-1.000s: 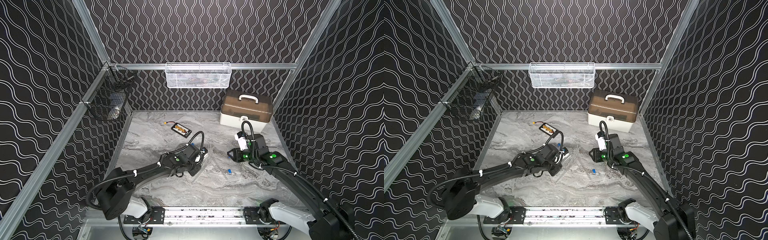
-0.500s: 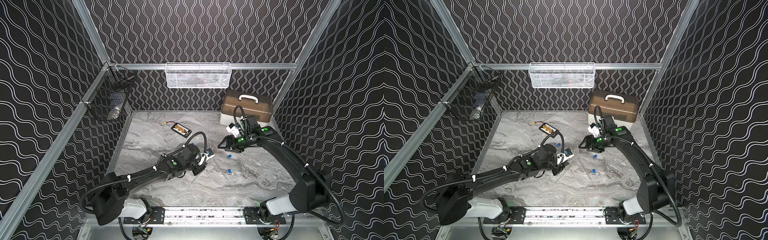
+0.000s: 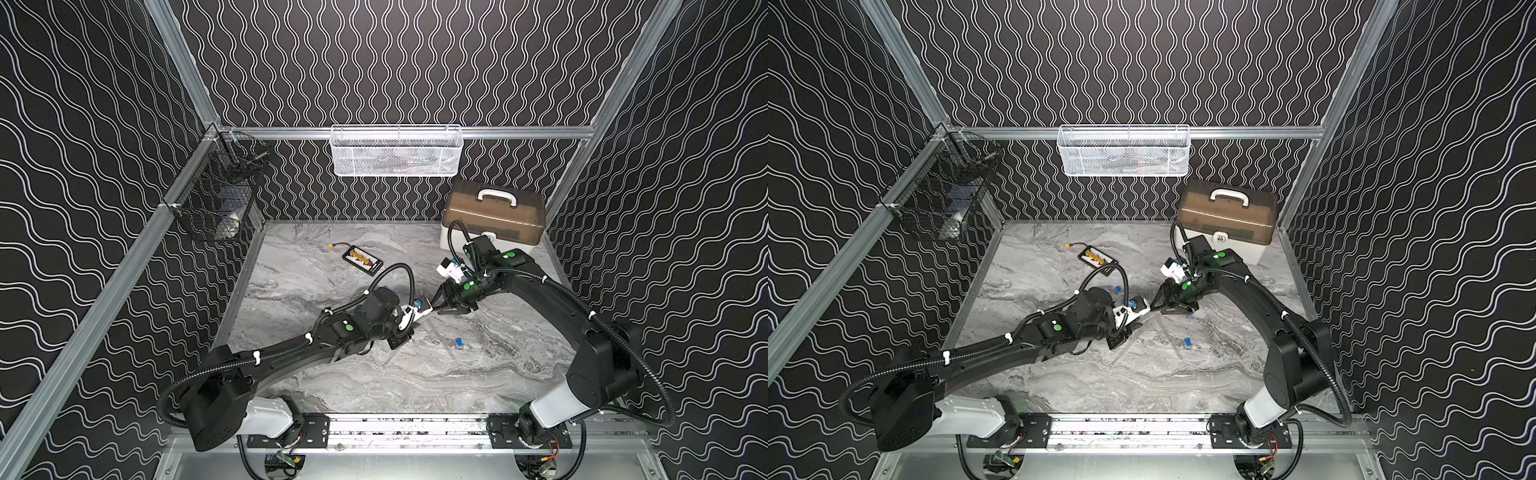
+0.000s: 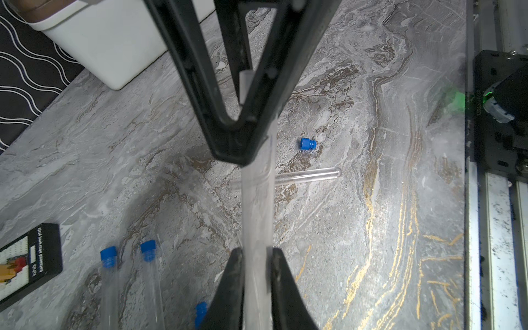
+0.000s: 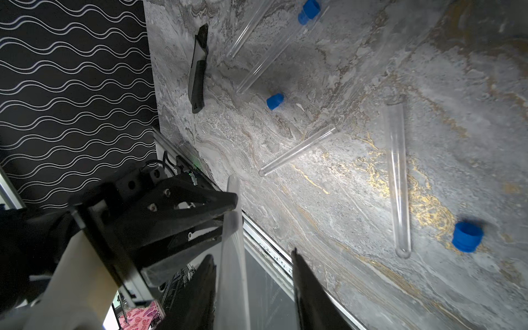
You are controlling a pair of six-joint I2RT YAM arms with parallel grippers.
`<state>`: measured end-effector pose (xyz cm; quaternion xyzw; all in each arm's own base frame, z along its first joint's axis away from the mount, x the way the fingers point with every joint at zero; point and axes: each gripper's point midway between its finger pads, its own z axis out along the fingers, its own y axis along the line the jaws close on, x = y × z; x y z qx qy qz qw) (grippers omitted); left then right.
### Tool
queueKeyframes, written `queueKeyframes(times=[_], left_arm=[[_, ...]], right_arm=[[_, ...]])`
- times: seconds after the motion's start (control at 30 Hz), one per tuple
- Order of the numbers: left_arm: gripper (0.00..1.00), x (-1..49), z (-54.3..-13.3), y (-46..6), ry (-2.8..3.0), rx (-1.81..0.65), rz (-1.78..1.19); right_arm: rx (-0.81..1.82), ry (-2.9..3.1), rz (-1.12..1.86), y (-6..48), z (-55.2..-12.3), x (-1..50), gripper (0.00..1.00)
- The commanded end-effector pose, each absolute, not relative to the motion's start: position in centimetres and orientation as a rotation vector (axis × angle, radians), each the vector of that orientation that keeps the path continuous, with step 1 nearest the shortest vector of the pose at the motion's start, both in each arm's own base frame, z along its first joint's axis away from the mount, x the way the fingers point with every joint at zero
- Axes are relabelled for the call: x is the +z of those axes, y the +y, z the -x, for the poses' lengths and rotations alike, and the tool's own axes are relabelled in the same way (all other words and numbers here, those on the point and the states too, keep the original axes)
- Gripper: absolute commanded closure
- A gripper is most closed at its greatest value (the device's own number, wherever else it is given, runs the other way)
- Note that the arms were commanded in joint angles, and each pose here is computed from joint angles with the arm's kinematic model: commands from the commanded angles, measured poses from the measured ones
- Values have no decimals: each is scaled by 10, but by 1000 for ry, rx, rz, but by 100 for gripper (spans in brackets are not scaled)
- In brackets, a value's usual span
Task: Insert stoppers into test tubes
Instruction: Pick up the test tube at the center of the board.
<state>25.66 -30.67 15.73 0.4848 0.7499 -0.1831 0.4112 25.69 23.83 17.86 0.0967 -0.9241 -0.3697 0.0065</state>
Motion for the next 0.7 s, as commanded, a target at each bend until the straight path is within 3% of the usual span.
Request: queueKeyframes(times=[0.0, 0.67], left_arm=[[93, 167, -257, -311, 1834, -464, -1235], [93, 168, -259, -311, 1834, -444, -1218]], right_arm=[[-1166, -2859, -320, 243, -252, 180, 60], [-1189, -2794, -327, 250, -244, 176, 83]])
